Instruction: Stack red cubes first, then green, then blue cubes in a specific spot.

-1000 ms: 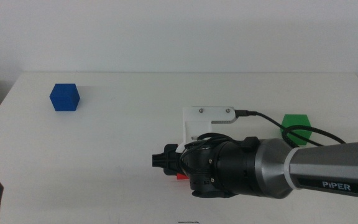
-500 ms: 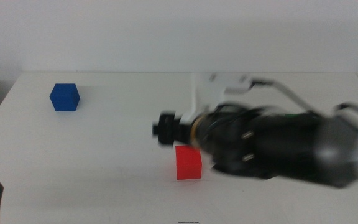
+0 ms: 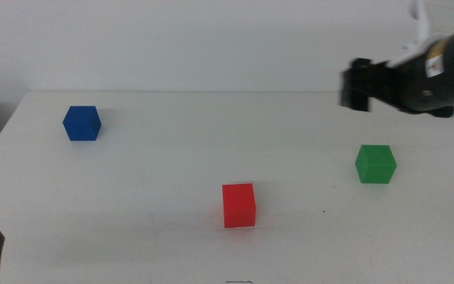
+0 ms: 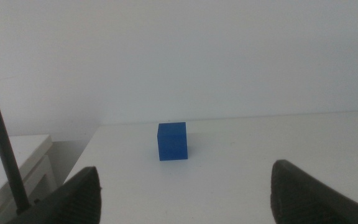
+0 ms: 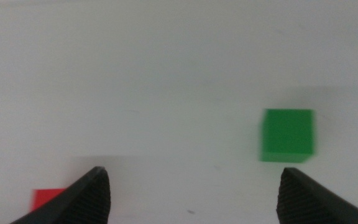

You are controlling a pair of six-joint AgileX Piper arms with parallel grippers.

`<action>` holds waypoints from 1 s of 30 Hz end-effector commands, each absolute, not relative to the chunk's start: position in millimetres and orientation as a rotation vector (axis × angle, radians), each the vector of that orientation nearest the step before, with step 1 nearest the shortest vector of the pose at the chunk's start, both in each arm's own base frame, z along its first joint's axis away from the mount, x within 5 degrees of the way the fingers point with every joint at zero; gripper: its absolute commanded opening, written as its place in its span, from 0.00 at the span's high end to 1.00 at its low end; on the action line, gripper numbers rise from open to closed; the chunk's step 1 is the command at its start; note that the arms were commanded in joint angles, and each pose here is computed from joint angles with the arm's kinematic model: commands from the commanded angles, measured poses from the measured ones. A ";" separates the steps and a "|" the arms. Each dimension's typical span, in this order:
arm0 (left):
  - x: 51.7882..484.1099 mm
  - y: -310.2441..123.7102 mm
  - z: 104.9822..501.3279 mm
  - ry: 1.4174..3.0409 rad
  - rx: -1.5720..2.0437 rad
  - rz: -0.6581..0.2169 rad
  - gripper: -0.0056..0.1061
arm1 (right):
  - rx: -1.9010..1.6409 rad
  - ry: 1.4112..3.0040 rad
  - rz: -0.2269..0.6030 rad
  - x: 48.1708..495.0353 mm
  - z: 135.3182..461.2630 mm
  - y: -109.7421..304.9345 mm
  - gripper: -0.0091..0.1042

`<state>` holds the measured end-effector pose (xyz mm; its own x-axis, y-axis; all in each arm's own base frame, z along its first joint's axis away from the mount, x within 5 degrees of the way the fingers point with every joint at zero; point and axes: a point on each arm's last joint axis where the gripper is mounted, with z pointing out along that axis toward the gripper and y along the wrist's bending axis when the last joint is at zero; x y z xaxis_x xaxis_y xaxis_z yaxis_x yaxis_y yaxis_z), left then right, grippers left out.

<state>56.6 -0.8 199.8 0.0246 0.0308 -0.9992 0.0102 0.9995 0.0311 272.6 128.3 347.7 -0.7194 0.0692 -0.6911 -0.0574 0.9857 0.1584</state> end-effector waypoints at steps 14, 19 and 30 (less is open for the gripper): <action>54.9 -0.1 208.6 1.451 0.011 0.006 0.11 | -0.048 2.553 0.052 342.2 331.8 67.6 0.27; 54.9 -0.1 208.6 1.451 0.011 0.006 0.11 | -0.086 2.611 0.007 360.9 312.9 70.3 0.27; 54.9 -0.1 208.6 1.451 0.011 0.006 0.11 | -0.134 2.648 -0.065 386.6 271.5 72.5 0.27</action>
